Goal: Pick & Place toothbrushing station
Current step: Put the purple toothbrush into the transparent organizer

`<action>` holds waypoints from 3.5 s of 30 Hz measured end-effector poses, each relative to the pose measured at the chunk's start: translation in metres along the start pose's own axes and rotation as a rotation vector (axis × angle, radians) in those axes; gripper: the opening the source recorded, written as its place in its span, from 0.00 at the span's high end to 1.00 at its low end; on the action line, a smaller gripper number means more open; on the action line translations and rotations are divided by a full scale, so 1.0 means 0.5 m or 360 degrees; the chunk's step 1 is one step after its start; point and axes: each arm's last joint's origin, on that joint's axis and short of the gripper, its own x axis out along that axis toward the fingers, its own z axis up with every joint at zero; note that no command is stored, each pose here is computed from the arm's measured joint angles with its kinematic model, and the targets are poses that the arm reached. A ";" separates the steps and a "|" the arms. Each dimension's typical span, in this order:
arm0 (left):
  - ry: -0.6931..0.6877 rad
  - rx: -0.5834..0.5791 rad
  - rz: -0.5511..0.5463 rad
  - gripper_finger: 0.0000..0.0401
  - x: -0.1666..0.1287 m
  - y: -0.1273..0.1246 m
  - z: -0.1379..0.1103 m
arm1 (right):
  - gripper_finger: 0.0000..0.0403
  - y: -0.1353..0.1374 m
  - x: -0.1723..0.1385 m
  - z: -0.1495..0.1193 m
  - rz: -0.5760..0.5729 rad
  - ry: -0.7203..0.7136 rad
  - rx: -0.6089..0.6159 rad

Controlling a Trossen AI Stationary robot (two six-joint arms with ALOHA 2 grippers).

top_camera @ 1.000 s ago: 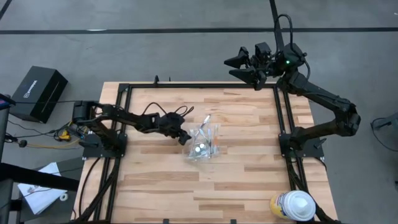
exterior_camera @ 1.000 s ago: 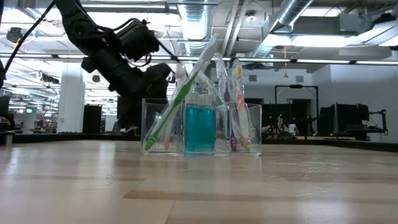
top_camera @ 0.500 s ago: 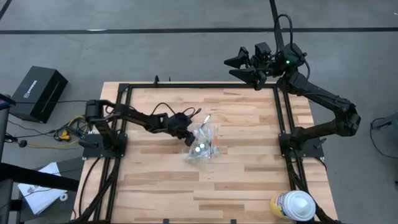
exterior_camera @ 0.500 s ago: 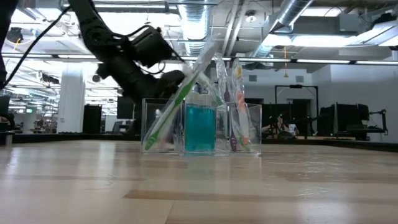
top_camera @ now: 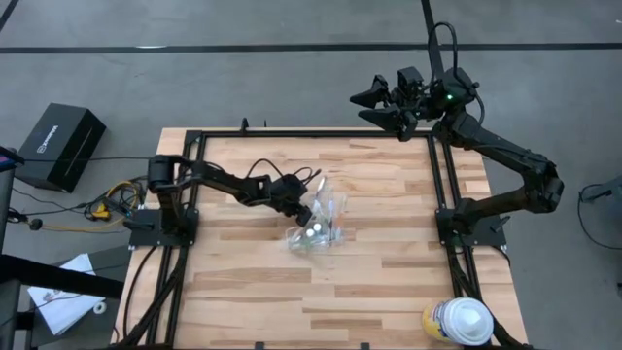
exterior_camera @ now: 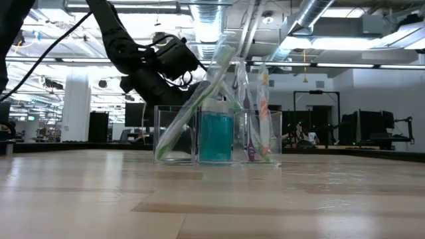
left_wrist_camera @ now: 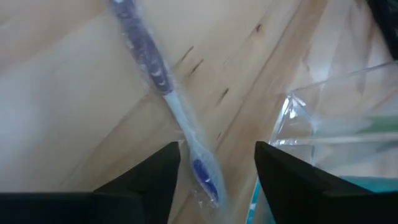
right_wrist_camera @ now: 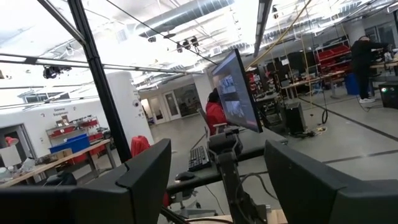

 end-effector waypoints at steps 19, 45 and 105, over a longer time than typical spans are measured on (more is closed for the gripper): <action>0.0109 -0.0052 -0.0033 0.99 -0.019 0.027 0.014 | 0.38 0.001 0.000 0.001 0.0005 -0.0005 -0.0019; -0.0106 -0.0358 -0.0771 1.00 -0.406 0.038 0.137 | 0.38 0.032 0.001 0.056 0.0086 -0.0149 -0.0179; 0.1058 -0.1331 -0.0906 1.00 -0.356 -0.076 -0.025 | 0.38 0.053 0.014 0.040 0.0357 0.0000 -0.0251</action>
